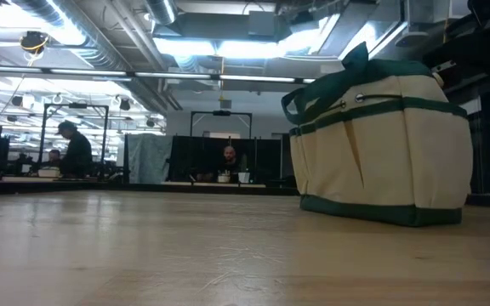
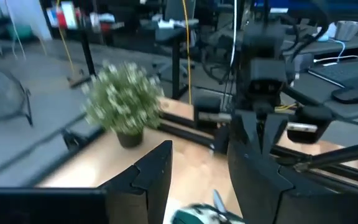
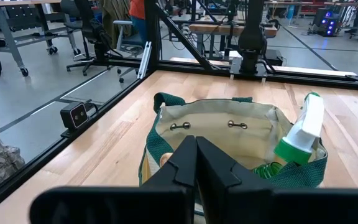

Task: Pick & Place Garden tools in Gardening bag
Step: Return to Home Position

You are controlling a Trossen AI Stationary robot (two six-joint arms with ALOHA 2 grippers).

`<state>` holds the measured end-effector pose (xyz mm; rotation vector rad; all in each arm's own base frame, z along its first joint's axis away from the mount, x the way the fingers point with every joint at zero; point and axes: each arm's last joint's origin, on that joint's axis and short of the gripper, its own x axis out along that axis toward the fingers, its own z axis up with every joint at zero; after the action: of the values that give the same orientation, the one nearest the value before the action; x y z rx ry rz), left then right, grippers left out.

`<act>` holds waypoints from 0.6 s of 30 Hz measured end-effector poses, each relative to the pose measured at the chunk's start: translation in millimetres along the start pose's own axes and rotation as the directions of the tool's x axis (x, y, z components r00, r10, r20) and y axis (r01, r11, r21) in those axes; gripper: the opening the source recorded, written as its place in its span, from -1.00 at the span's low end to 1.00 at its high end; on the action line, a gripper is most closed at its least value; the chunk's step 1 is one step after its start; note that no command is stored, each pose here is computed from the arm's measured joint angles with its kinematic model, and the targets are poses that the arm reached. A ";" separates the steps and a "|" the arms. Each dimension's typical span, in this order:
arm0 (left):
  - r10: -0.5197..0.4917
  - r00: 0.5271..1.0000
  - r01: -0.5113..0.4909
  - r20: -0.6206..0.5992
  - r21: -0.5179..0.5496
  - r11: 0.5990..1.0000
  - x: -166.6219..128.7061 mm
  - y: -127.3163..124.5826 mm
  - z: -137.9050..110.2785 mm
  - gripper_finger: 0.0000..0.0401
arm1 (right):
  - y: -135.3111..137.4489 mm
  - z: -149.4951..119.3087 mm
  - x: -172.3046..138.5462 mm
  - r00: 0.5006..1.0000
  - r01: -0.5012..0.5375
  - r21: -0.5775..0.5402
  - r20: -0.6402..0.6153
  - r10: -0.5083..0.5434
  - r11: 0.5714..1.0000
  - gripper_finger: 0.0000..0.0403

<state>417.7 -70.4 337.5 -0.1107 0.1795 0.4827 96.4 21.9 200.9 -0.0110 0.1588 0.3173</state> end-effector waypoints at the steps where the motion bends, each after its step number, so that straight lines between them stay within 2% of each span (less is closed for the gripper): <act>1: 0.000 1.000 0.000 0.008 0.020 1.000 -3.9 3.0 5.8 -0.26 | 0.0 0.0 0.0 1.000 0.000 0.000 0.000 0.000 1.000 -0.94; 4: -0.019 1.000 0.018 0.003 0.073 0.997 -15.3 13.1 20.1 -0.26 | 0.0 0.0 0.0 1.000 0.000 0.000 0.000 0.000 1.000 -0.94; 12: -0.190 0.981 0.188 0.026 0.060 0.980 -32.0 30.1 47.8 -0.25 | 0.0 0.0 0.0 1.000 0.000 0.000 0.000 0.000 1.000 -0.94; 18: -0.203 0.979 0.201 0.023 0.082 0.976 -34.7 33.6 51.1 -0.29 | 0.0 0.0 0.0 1.000 0.000 0.000 0.000 0.000 1.000 -0.94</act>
<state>379.2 -49.0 392.1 -0.0432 0.1549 0.2737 96.4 21.9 200.9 -0.0110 0.1591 0.3173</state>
